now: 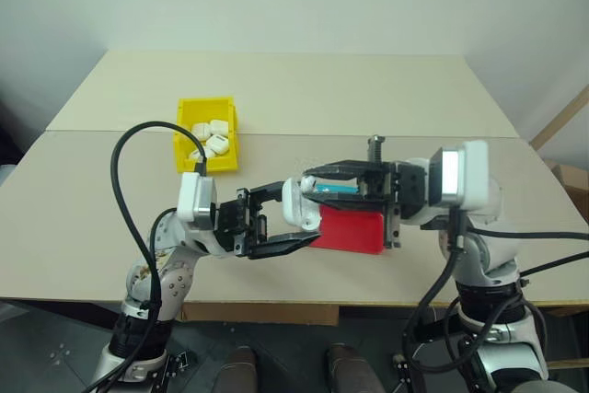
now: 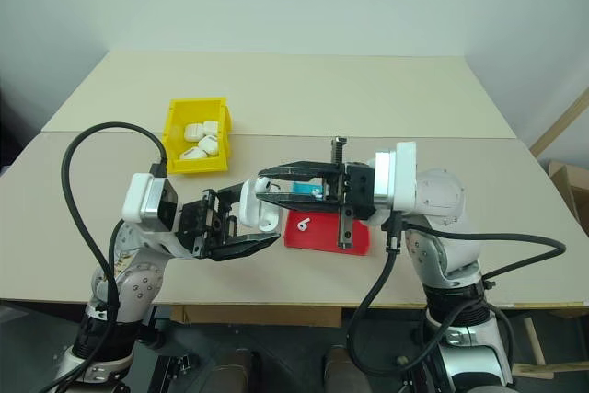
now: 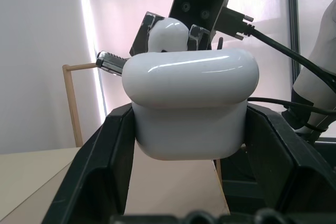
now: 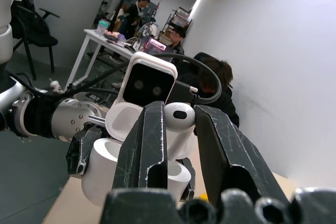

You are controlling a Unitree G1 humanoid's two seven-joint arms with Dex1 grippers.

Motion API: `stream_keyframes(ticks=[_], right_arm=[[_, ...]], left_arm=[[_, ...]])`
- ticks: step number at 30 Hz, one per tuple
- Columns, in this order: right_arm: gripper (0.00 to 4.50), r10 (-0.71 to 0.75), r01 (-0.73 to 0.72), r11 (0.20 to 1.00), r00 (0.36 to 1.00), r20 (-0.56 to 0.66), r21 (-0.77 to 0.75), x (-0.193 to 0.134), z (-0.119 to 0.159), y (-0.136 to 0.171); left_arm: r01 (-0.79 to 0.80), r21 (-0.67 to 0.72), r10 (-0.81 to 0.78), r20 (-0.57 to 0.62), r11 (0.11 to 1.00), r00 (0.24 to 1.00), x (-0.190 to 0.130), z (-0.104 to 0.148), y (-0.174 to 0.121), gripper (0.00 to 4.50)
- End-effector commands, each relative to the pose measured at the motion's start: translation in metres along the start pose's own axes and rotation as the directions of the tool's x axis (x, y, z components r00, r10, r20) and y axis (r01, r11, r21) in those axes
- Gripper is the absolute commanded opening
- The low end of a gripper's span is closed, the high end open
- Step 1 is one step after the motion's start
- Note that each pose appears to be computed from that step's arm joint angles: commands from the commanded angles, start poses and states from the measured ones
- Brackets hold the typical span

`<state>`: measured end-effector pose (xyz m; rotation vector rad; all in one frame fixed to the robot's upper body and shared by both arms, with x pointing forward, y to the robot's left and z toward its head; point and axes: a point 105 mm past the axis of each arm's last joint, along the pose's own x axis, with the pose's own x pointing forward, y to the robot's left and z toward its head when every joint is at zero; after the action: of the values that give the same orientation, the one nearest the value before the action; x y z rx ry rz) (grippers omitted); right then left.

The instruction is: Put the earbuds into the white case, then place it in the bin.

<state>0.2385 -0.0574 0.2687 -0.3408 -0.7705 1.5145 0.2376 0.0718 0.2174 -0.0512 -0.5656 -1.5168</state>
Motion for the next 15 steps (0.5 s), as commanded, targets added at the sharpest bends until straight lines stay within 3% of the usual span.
stream_keyframes(ticks=[1, 15], right_arm=[[0.62, 0.030, -0.029, 0.998, 1.000, 0.003, -0.058, 0.0034, 0.0053, 0.0000], [0.62, 0.037, -0.039, 0.996, 0.999, -0.029, -0.077, 0.0018, -0.0045, 0.0030]], left_arm=[[0.028, 0.046, -0.029, 0.013, 0.999, 1.000, 0.0055, 0.0093, -0.0025, 2.79], [0.017, 0.069, -0.018, 0.016, 0.997, 1.000, 0.0052, 0.0090, 0.0003, 2.79]])
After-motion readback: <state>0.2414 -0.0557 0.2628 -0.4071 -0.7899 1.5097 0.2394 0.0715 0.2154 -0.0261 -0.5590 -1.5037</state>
